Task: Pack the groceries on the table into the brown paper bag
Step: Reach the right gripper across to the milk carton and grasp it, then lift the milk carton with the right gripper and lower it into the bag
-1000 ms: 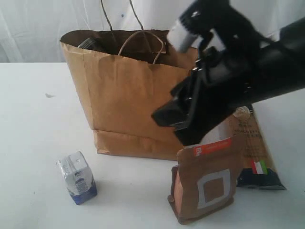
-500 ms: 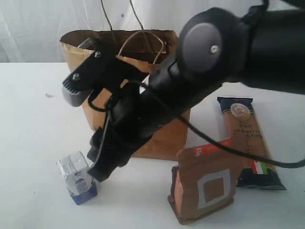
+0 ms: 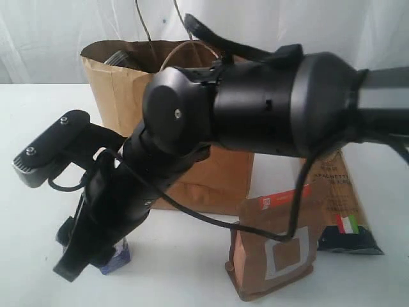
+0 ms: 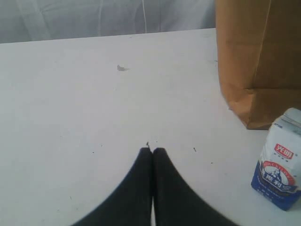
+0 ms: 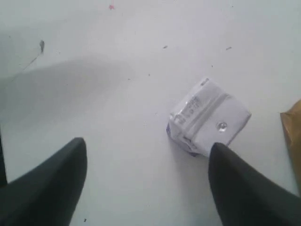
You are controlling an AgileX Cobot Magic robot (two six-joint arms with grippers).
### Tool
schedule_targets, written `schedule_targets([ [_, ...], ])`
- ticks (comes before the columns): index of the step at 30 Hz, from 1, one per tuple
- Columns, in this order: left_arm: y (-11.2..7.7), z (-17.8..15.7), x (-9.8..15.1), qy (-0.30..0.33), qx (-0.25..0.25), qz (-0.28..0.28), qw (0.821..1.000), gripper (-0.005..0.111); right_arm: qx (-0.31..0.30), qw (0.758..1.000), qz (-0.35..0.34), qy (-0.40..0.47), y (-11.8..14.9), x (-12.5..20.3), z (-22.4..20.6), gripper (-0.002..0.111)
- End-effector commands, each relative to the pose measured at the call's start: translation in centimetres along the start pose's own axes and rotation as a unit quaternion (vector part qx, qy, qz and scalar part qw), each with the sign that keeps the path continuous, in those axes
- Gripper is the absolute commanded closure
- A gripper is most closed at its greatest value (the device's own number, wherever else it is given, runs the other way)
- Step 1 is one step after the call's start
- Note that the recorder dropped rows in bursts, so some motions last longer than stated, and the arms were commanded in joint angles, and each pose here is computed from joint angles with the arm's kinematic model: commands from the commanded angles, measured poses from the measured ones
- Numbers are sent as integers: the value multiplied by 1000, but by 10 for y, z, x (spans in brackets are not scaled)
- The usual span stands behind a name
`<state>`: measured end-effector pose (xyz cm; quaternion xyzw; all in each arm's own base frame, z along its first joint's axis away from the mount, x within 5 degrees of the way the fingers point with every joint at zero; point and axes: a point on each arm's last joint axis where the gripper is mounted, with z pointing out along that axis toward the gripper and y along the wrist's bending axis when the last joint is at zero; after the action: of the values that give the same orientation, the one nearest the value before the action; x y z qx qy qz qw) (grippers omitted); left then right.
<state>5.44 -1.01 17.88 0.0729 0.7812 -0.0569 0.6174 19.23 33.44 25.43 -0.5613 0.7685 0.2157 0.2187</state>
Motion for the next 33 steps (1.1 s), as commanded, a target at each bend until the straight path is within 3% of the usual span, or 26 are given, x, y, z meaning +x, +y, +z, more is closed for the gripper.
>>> schedule_targets([
  [1, 0, 0, 1, -3, -1, -1, 1000, 107, 4, 999, 33, 0, -5, -10, 13, 40],
  [9, 0, 0, 1, -3, -1, -1, 1000, 107, 55, 995, 88, 11, -22, -20, 32, 40],
  [23, 0, 0, 1, -3, -1, -1, 1000, 107, 65, 991, 111, 42, -33, -6, 76, 43],
  [26, 0, 0, 1, -3, -1, -1, 1000, 107, 67, 991, 112, 33, -33, -7, 77, 59],
  [31, 0, 0, 1, -3, -1, -1, 1000, 107, 69, 991, 110, 17, -34, -11, 73, 102],
  [33, 0, 0, 1, -3, -1, -1, 1000, 107, 68, 993, 100, 12, -31, -15, 66, 108],
])
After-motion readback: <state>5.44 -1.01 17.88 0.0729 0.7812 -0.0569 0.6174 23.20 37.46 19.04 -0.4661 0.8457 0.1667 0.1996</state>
